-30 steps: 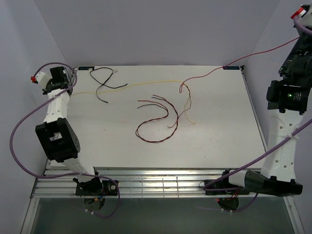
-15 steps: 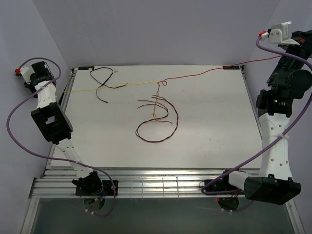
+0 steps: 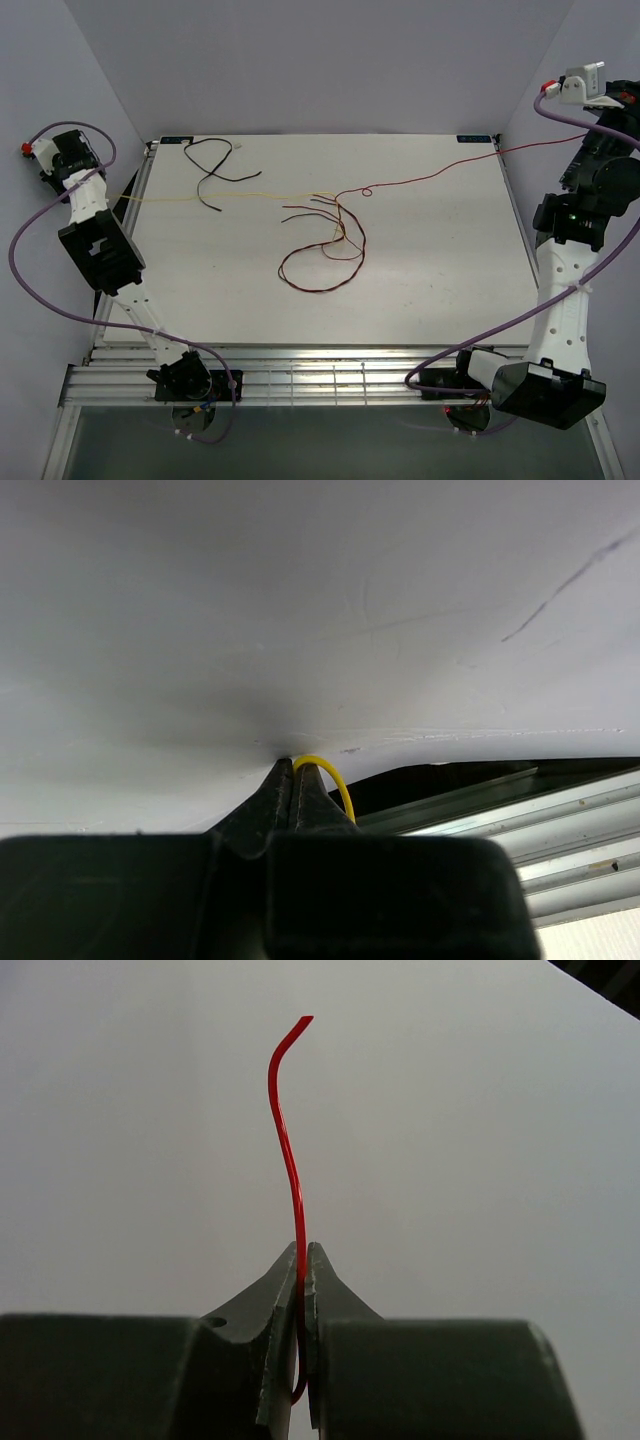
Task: Untangle the cables
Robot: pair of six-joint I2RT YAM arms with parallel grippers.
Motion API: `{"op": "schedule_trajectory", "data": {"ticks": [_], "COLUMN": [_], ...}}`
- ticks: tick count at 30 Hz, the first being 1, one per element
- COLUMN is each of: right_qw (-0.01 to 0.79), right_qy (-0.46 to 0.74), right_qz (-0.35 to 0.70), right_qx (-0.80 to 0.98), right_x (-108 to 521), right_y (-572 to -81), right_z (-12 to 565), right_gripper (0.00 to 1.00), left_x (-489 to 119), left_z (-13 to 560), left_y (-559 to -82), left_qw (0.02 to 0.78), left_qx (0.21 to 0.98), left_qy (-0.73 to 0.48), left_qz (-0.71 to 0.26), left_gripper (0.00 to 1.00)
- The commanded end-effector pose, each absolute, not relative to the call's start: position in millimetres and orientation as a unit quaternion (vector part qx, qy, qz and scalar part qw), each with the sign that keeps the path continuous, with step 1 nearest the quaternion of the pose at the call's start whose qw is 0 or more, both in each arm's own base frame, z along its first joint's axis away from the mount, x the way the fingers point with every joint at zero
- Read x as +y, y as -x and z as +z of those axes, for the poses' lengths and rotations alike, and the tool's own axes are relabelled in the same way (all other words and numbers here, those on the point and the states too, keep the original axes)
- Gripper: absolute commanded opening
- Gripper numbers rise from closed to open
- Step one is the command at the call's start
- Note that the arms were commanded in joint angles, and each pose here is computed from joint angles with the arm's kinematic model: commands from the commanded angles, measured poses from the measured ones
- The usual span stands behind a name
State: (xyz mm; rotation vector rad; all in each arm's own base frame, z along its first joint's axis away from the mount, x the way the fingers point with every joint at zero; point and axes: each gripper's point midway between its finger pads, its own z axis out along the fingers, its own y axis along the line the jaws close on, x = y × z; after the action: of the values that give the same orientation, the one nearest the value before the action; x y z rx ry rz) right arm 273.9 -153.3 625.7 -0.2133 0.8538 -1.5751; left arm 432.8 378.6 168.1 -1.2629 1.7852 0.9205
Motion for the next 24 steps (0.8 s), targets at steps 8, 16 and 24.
{"op": "schedule_trajectory", "data": {"ticks": [8, 16, 24], "right_qw": [0.626, 0.815, 0.841], "right_qy": [0.093, 0.204, 0.111], "right_qz": [-0.691, -0.293, 0.113], "right_qx": [0.351, 0.457, 0.518], "right_x": [-153, -62, 5], "right_y": [-259, -327, -350], "right_z": [627, 545, 438], "right_gripper": [0.08, 0.08, 0.08], "left_x": [372, 176, 9], "left_z": [175, 287, 280], "left_y": [-444, -525, -521], "left_qw": [0.418, 0.566, 0.586], "left_qx": [0.733, 0.759, 0.783], "left_qy": [0.481, 0.301, 0.200], "left_qz": [0.236, 0.112, 0.059], "left_gripper": [0.00, 0.00, 0.00]}}
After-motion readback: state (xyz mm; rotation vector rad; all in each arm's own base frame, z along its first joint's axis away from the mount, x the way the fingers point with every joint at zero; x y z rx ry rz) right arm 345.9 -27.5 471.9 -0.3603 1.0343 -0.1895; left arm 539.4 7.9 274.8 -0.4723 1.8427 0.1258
